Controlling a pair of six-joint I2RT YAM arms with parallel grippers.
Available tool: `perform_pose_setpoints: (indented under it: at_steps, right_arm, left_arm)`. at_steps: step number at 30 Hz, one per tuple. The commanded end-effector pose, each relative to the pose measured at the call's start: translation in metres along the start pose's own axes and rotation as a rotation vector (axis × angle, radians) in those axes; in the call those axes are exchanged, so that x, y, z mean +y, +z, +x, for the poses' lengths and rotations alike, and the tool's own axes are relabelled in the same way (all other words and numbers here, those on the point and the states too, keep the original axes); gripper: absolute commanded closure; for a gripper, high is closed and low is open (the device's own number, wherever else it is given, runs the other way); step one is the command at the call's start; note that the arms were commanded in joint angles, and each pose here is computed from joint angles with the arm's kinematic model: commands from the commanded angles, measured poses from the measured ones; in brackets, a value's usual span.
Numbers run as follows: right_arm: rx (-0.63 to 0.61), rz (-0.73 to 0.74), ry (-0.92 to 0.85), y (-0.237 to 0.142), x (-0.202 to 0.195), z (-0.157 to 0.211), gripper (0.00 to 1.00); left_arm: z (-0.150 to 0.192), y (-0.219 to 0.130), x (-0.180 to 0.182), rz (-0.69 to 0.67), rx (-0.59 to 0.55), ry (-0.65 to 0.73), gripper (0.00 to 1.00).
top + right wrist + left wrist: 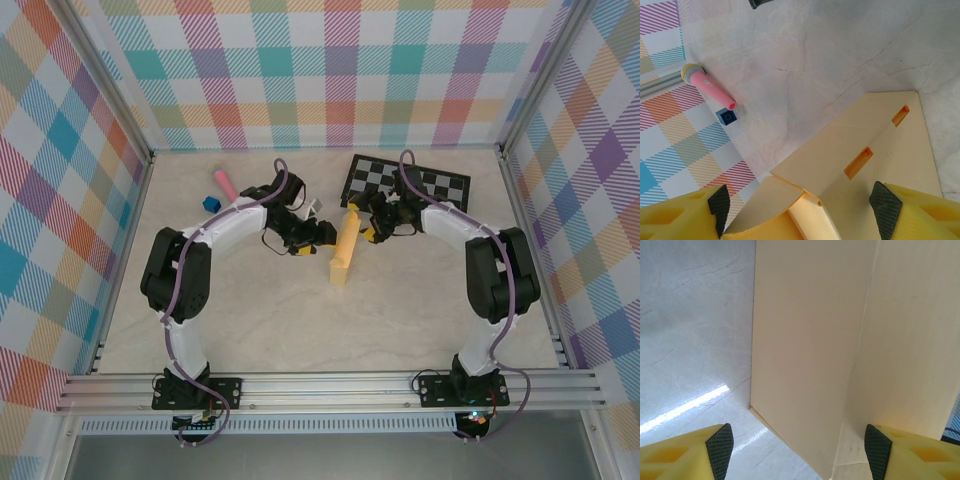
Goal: Fold the paper box
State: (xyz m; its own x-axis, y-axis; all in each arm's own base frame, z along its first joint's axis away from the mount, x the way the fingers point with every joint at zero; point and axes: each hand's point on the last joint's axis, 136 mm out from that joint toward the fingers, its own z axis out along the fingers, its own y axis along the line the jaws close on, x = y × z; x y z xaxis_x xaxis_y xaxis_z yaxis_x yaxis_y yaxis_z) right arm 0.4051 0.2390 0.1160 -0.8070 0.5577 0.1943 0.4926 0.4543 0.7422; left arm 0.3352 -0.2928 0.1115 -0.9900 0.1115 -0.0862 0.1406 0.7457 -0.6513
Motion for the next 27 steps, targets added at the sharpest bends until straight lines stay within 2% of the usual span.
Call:
perform_pose_setpoints:
  at_steps: [1,13,22,27]
  right_arm:
    - [0.028,0.005,-0.033,0.005,-0.001,0.005,0.25]
    - [0.012,0.053,-0.046,0.007,-0.014,0.002,0.35]
    - [0.007,0.082,-0.043,0.016,-0.027,-0.002,0.45]
    - [-0.003,0.090,-0.055,0.017,-0.031,-0.004,0.47]
  left_arm:
    - [0.000,0.004,-0.005,-0.005,0.017,0.021,0.28]
    - [-0.005,0.001,-0.011,0.002,0.010,0.046,0.27]
    - [-0.002,-0.015,-0.034,0.068,-0.041,0.258,0.25]
    - [0.008,-0.016,-0.042,0.130,-0.046,0.334,0.23]
